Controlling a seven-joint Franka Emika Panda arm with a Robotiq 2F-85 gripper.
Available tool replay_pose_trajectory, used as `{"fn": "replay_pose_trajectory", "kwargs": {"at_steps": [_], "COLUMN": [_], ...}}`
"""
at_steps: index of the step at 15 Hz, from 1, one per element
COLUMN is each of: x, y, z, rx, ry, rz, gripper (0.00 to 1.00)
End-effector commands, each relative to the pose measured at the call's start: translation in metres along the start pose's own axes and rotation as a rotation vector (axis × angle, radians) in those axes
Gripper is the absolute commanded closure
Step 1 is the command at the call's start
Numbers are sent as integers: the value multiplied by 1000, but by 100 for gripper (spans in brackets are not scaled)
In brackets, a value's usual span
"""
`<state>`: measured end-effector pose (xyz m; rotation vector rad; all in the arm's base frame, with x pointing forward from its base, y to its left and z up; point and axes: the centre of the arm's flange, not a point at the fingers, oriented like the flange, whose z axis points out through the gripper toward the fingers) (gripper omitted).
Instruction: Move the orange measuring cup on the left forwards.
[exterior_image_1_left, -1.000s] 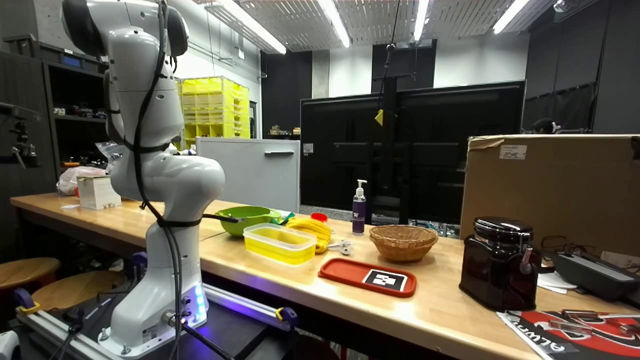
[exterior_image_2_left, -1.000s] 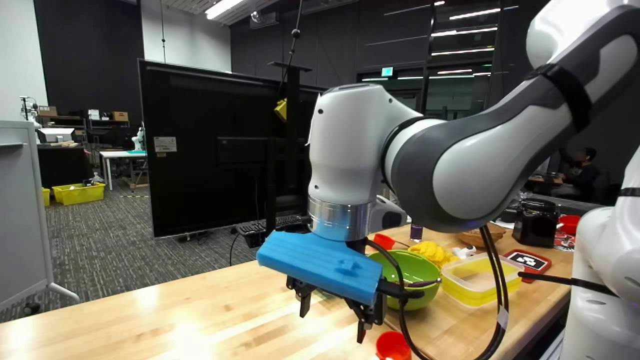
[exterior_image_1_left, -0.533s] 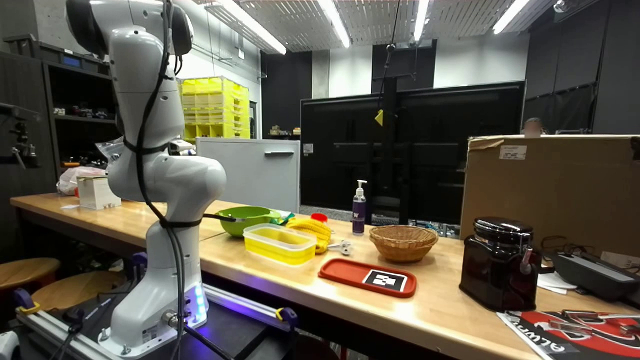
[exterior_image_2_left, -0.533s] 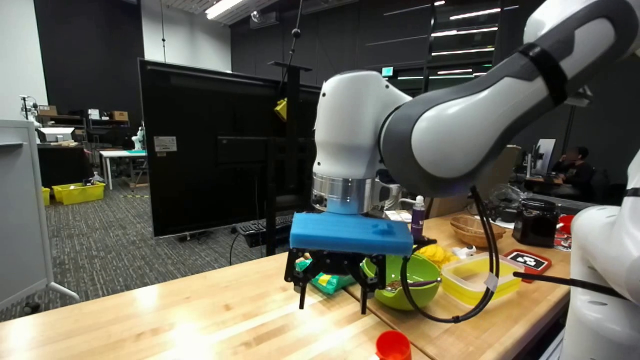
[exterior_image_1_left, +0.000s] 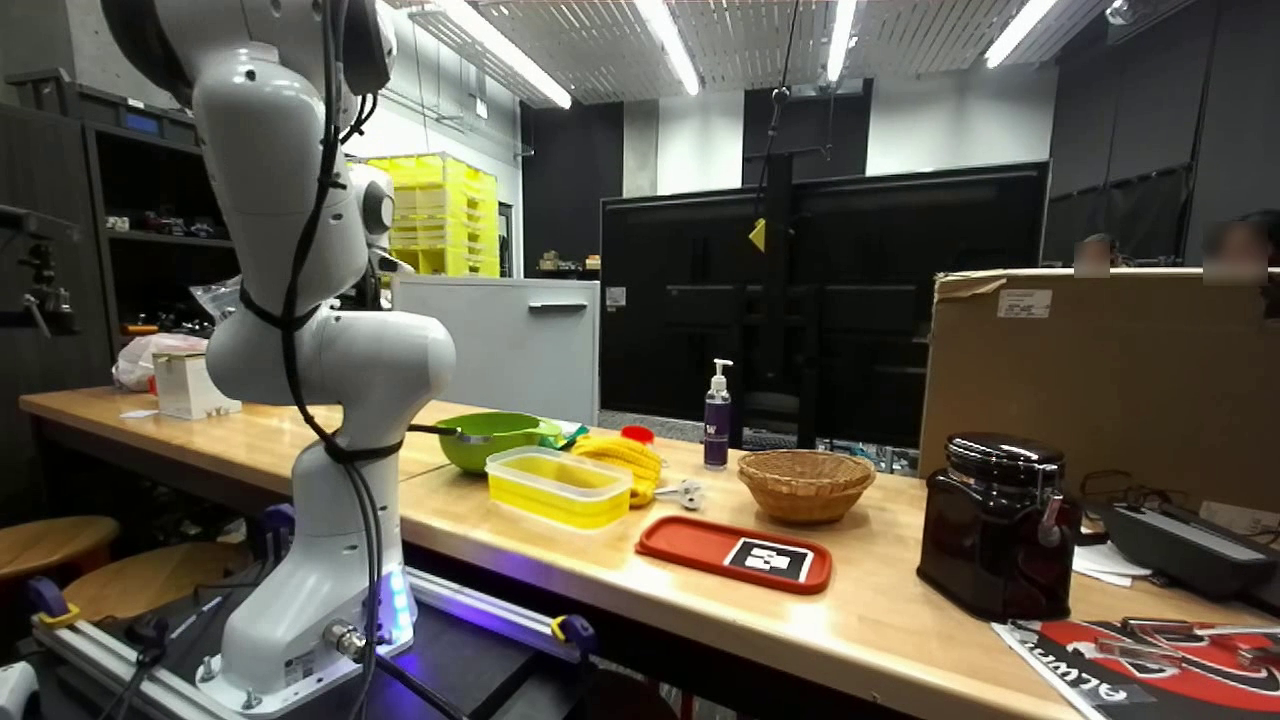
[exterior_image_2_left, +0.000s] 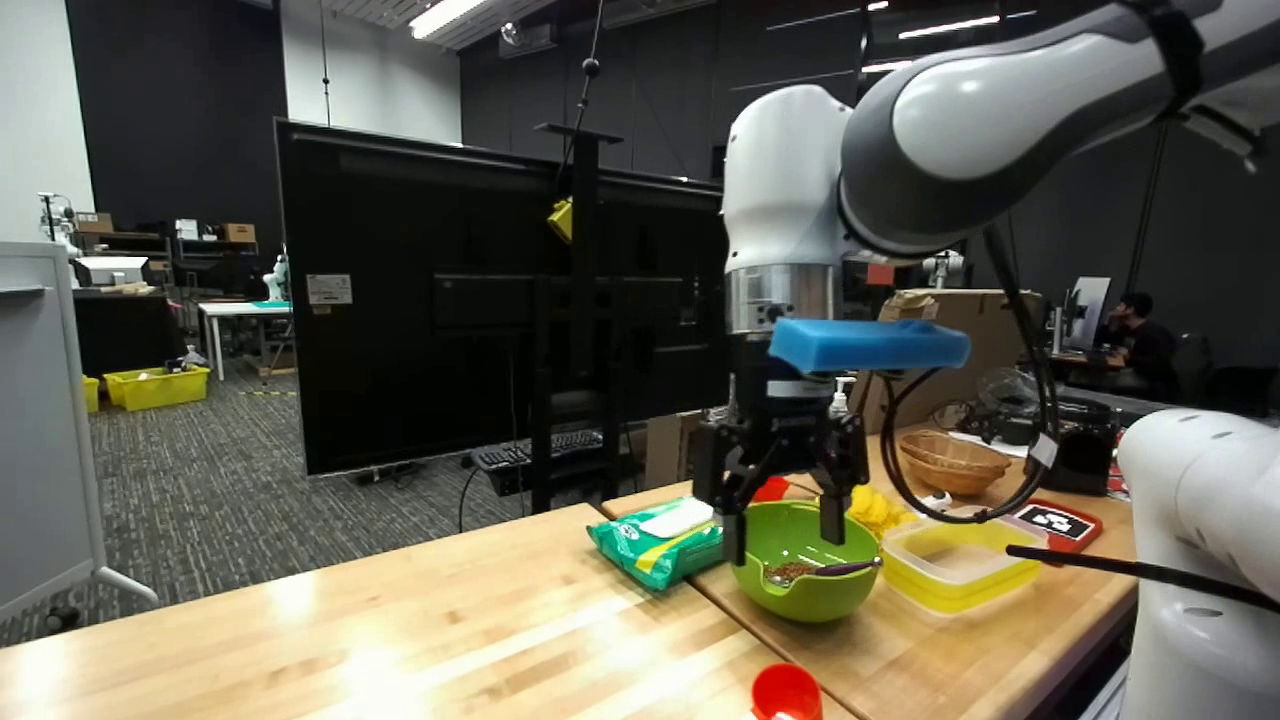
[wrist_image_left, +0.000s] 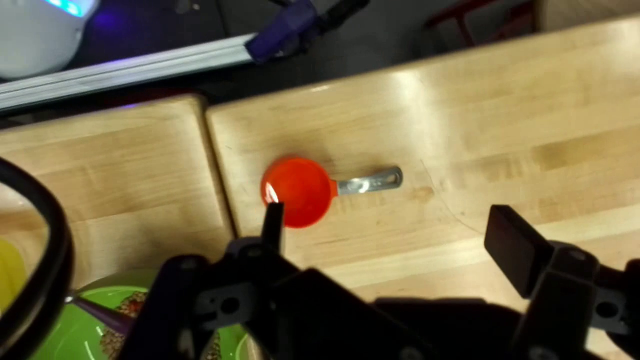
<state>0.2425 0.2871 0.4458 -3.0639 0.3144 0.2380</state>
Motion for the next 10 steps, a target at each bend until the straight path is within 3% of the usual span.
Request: {"fn": "replay_pose_trajectory", "kwargs": {"at_steps": [1,10], "x": [-1,0], "y": [7,2], "z": [-5,5], "rx": [5,-23], "ry": [-2,13], "rz": [-6,2], "gripper": [0,0]}}
